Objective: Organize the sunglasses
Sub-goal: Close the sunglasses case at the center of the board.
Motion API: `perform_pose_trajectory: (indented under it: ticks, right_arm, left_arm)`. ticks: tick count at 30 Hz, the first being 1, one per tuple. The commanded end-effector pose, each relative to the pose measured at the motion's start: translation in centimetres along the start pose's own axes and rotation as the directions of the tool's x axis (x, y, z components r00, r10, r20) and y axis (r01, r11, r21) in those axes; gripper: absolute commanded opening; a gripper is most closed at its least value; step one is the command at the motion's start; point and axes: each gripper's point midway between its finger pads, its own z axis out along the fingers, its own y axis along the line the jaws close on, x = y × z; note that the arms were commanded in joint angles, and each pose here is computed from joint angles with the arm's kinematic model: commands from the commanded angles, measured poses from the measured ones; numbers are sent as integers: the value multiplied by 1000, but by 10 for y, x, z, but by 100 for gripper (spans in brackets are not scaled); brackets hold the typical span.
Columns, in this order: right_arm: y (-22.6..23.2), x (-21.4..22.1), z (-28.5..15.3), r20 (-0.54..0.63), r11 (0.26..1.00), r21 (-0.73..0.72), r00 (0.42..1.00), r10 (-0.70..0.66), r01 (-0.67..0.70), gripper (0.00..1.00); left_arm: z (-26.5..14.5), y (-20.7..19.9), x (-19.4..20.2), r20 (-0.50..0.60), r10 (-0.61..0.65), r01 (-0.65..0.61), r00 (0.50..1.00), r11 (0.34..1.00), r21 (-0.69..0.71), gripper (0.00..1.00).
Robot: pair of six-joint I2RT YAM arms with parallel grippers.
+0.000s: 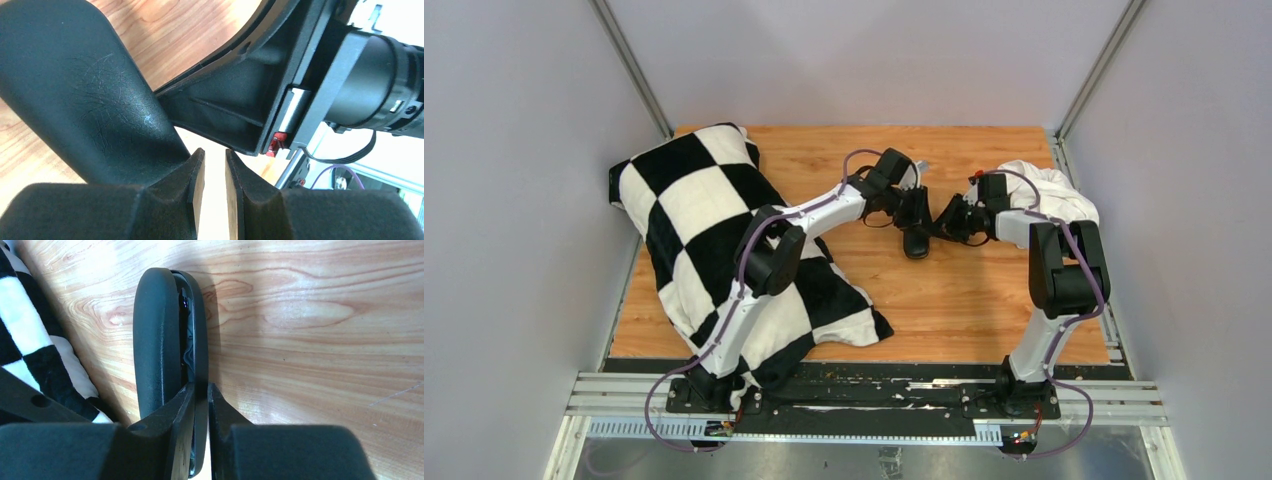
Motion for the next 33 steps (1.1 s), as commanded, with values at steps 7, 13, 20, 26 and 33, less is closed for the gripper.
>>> perform_pose_trajectory:
  ticks: [7,13,20,26,33]
  right_arm:
    - [5,11,-12,-12,1000,5,1000,-26,26,33]
    - [-1,19,-26,-27,999,51,1000,-16,17,35]
    - [-8,33,-47,-36,995,97,999,-31,34,36]
    - [-21,50,-58,-56,988,152,998,-34,42,36]
    - [-34,59,-71,-56,977,207,997,-44,55,36]
  left_arm:
    - [-69,-42,-17,108,93,-95,990,995,19,26]
    - [-74,-8,7,85,67,-62,994,996,-57,30]
    - [-74,18,26,36,91,-85,995,988,-130,41]
    - [-74,31,32,28,96,-90,995,981,-172,49]
    - [-73,33,35,21,101,-96,995,981,-167,49]
